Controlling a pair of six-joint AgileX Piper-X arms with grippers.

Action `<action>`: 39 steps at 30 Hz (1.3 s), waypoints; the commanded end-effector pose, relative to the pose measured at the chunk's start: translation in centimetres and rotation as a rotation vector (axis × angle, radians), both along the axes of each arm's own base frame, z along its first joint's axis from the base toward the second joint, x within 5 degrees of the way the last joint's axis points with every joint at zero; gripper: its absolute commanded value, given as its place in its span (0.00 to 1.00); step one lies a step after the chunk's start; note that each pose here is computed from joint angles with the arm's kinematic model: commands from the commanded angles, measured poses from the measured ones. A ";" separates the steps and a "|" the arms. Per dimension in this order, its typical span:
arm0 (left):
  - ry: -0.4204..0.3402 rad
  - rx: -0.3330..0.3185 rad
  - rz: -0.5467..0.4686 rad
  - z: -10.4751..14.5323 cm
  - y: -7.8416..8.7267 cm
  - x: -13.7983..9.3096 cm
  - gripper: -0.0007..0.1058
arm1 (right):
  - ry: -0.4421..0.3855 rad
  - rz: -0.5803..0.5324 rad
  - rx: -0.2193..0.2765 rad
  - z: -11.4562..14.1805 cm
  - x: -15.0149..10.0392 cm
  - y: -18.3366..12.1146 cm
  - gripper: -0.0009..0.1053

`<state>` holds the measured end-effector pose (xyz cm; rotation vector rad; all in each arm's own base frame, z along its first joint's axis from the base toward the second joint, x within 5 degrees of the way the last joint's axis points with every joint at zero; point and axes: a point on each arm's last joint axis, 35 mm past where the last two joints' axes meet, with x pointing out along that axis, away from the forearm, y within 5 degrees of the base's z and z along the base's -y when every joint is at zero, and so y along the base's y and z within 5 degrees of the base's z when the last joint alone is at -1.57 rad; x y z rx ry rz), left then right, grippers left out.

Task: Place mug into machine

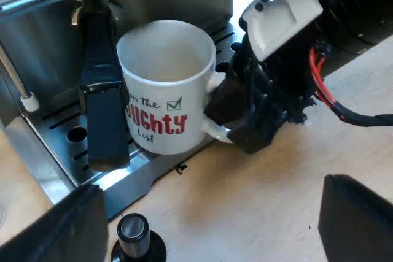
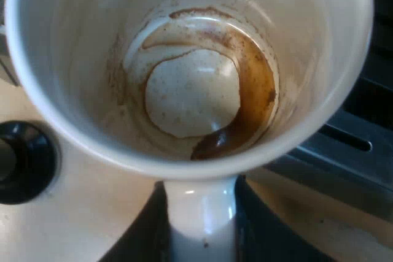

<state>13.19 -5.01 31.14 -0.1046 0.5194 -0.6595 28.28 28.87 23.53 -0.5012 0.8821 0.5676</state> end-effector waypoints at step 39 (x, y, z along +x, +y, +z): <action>-0.013 -0.002 0.007 0.2 0.0 0.0 0.68 | -0.102 -0.112 0.072 0.0 2.0 0.5 0.31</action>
